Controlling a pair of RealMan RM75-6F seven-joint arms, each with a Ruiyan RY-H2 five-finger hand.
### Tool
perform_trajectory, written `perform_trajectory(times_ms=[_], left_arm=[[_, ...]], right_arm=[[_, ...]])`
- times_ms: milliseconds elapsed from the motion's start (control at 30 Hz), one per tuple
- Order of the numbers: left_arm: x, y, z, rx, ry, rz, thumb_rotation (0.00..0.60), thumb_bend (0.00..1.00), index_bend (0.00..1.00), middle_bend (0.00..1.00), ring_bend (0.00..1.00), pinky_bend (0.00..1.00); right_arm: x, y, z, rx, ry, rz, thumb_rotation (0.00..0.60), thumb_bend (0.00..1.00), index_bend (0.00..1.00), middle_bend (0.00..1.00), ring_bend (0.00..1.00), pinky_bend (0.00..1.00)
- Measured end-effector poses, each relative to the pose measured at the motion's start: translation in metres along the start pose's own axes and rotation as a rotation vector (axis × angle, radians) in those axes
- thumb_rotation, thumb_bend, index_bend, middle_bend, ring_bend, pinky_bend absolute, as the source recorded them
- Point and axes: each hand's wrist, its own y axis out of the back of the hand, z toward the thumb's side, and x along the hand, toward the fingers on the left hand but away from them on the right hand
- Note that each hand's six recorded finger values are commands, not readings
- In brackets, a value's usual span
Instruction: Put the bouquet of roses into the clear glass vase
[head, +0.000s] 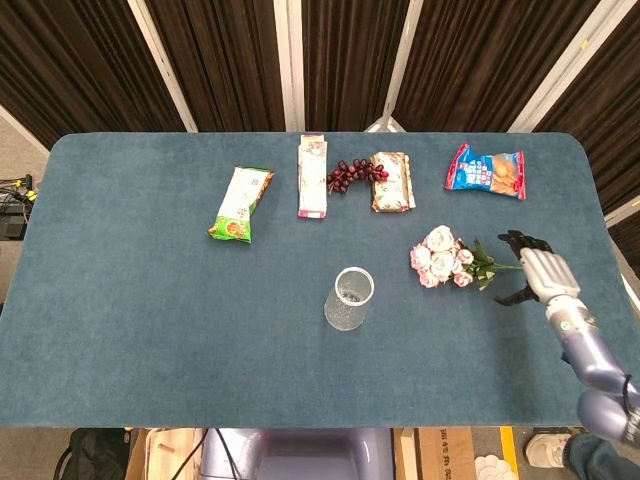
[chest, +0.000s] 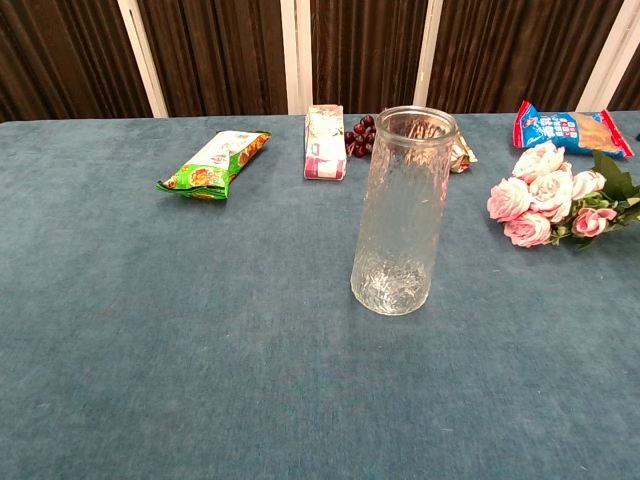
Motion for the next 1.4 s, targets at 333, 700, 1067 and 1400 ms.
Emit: perform_trajectory(times_ms=[333, 700, 1067, 1400], left_arm=[[0.002, -0.003, 0.000, 0.028, 0.021, 0.002, 0.600, 0.20, 0.07, 0.00, 0.00, 0.00], [0.005, -0.006, 0.001, 0.051, 0.042, -0.001, 0.600, 0.20, 0.07, 0.00, 0.00, 0.00], [0.006, -0.012, 0.006, 0.059, 0.038, -0.016, 0.600, 0.20, 0.08, 0.00, 0.00, 0.00], [0.007, -0.014, 0.006, 0.061, 0.042, -0.024, 0.600, 0.20, 0.09, 0.00, 0.00, 0.00]], right_arm=[[-0.028, -0.024, 0.029, 0.001, 0.019, 0.057, 0.600, 0.09, 0.11, 0.04, 0.07, 0.00], [-0.054, -0.037, 0.043, 0.016, 0.010, 0.063, 0.600, 0.09, 0.17, 0.09, 0.16, 0.00], [-0.067, -0.042, 0.054, 0.007, 0.015, 0.037, 0.600, 0.20, 0.35, 0.26, 0.32, 0.05], [-0.071, -0.049, 0.060, 0.085, 0.026, 0.036, 0.600, 0.22, 0.37, 0.27, 0.33, 0.06]])
